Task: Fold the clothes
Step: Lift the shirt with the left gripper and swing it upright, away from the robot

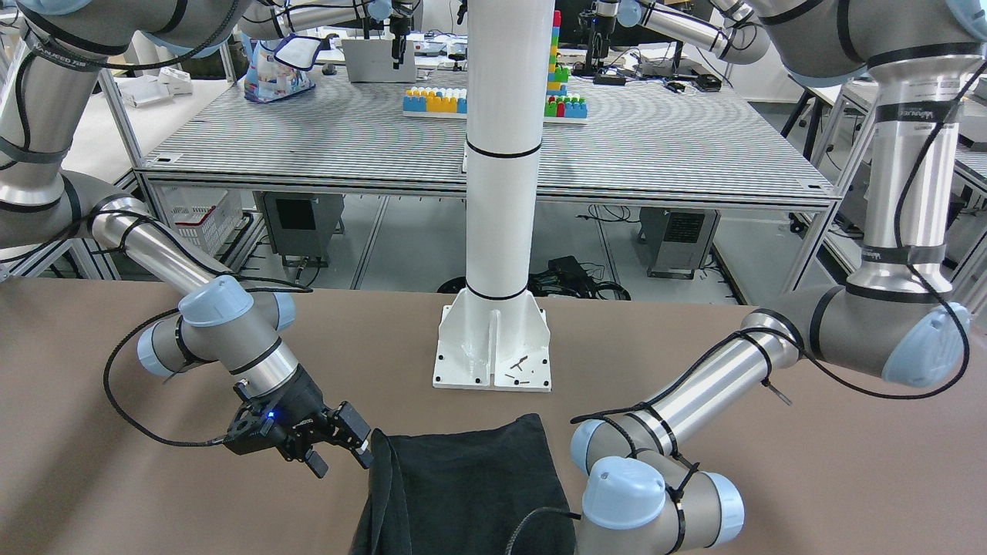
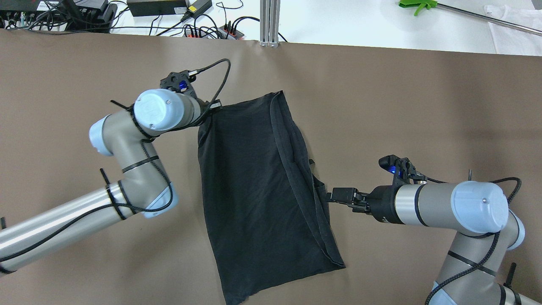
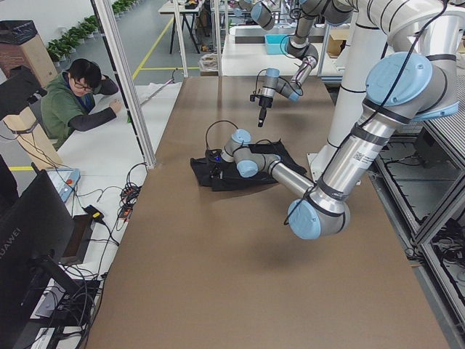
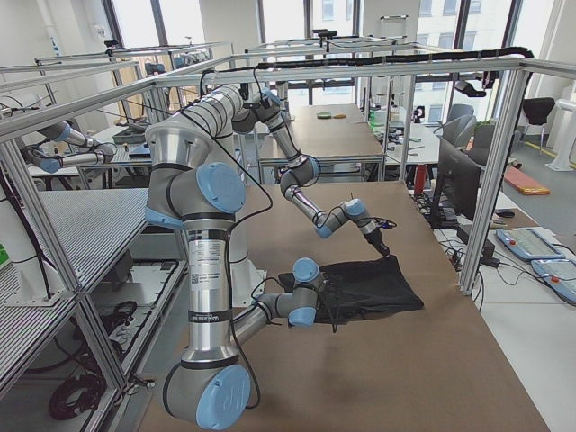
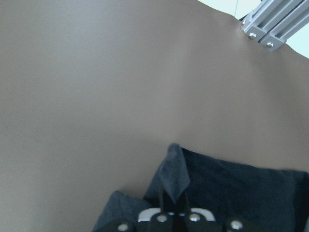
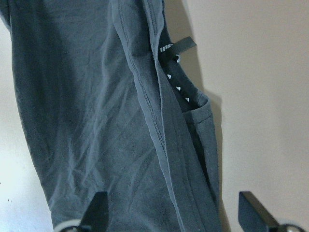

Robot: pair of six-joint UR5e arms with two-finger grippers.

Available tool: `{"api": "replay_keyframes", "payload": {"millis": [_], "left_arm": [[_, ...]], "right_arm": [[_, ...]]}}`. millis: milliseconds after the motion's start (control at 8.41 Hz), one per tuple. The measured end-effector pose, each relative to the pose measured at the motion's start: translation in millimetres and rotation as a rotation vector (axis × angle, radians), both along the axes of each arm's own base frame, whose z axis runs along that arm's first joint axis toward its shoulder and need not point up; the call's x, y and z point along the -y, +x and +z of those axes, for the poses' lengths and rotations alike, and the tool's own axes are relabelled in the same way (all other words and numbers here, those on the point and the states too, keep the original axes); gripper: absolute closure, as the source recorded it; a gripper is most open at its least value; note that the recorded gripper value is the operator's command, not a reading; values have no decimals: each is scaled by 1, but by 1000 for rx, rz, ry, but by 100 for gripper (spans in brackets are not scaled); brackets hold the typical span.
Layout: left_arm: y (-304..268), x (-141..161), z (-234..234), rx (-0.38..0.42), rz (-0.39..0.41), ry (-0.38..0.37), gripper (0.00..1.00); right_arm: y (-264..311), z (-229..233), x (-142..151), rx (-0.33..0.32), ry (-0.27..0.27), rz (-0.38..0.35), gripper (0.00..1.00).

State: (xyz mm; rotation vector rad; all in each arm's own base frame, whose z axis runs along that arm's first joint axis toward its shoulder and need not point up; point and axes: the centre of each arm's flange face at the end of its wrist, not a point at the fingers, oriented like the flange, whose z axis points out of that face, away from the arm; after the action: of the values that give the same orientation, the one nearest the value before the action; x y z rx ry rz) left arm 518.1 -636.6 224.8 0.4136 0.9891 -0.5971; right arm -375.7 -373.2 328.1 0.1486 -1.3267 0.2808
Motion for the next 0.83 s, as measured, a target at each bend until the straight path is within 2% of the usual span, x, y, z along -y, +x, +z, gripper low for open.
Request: {"api": "replay_keyframes", "payload": {"millis": [238,475,594,832], "left_arm": [[4,32,-6,4,-19,25,100],[-6,48,-8,19,-27,44,100],[-10,52,-6,32,-27,53,1],[-11,59,4,78,-60,71,0]], "right_arm": [[0,1,1,-2,1,7,5],[0,1,1,-2,1,8,5],[0,1,1,-2,1,8,5],[-1,1,1,-2,1,8,5]]}}
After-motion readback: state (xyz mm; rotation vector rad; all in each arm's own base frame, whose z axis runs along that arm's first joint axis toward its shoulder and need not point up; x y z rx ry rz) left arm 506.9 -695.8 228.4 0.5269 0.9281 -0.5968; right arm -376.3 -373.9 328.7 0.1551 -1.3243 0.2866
